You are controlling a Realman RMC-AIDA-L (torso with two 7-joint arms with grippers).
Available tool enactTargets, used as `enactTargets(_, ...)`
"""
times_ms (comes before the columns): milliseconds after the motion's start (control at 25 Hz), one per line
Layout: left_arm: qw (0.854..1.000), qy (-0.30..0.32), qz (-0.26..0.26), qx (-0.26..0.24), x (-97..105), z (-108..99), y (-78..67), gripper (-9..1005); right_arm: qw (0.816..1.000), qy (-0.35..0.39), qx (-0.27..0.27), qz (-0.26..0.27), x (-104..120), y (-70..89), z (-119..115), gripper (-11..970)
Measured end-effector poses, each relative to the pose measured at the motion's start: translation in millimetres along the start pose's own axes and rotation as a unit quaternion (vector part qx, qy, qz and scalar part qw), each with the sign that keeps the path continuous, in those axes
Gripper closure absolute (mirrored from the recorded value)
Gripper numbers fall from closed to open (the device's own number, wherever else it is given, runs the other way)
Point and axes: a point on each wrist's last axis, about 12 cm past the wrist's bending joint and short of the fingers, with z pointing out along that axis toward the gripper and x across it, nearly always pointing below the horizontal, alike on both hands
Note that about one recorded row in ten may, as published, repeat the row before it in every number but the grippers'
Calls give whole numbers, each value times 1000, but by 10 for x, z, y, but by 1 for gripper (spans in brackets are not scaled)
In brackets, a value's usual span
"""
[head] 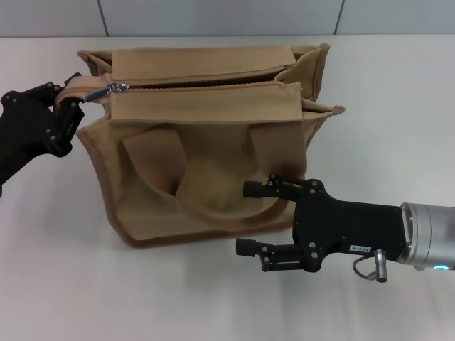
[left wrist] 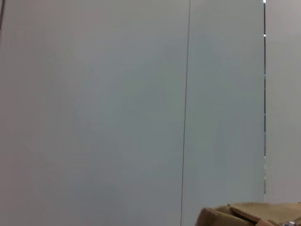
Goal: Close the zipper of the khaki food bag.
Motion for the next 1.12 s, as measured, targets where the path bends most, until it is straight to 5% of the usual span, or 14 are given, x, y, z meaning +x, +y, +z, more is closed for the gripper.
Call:
enactTargets(320,998,4,-65,-26,35,-6,43,929,1000,-5,3,4,1,3,5,127)
enactTargets(1120,999,-10,-44,-2,-36,9,19,998,1000,-8,4,2,-16,-13,17,127)
